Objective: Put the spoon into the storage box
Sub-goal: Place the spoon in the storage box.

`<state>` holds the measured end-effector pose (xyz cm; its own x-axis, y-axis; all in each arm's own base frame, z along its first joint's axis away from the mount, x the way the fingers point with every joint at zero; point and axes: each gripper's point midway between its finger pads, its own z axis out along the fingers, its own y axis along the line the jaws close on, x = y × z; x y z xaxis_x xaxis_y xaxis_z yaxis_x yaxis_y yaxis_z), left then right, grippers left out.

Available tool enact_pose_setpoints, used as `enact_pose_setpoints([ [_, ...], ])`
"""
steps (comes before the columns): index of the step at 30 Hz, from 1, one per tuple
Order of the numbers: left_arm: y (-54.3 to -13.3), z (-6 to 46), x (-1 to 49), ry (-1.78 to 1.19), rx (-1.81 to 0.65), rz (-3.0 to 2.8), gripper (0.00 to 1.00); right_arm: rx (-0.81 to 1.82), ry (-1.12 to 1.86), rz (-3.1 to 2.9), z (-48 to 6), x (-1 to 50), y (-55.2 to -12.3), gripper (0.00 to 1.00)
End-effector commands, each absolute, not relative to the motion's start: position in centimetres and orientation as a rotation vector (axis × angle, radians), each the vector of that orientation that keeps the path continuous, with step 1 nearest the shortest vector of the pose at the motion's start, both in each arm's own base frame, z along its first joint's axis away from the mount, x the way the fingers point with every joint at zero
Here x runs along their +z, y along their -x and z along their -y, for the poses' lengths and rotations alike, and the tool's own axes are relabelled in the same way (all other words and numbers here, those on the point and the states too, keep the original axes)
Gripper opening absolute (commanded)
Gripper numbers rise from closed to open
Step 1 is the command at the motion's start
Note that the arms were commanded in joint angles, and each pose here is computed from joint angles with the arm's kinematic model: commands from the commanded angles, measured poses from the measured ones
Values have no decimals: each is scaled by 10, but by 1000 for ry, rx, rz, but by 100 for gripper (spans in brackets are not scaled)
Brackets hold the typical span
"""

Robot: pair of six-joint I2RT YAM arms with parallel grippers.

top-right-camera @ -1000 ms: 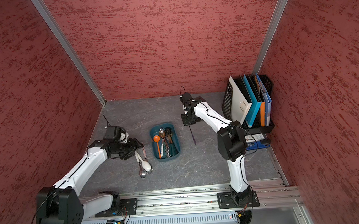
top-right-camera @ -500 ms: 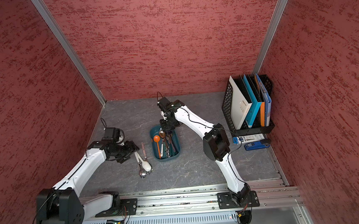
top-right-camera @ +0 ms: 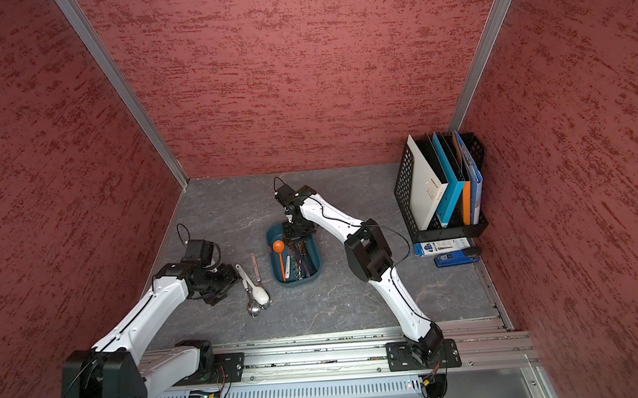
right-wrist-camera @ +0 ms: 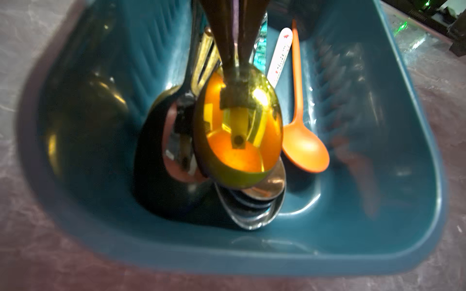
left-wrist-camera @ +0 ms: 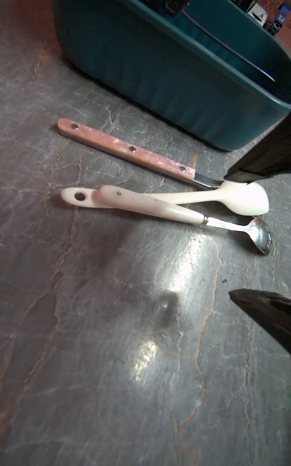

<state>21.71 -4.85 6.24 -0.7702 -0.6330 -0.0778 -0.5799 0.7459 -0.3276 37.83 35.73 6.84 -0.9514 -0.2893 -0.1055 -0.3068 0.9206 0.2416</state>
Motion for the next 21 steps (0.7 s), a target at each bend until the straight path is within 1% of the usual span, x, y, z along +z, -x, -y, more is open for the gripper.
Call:
enact_pose_setpoints([
  [1, -220, 45, 59, 977, -388, -2743, 69, 351, 448, -3009, -352, 64, -387, 4],
  [10, -226, 48, 48, 955, -366, -2770, 68, 338, 430, -3006, -348, 55, -396, 7],
  [12, -227, 50, 46, 943, -360, -2782, 67, 341, 431, -3010, -347, 56, -395, 11],
  [18, -230, 54, 40, 896, -324, -2817, 66, 321, 465, -2978, -338, 87, -391, 33],
  [21, -230, 54, 34, 895, -304, -2834, 64, 335, 486, -2956, -337, 101, -387, 35],
])
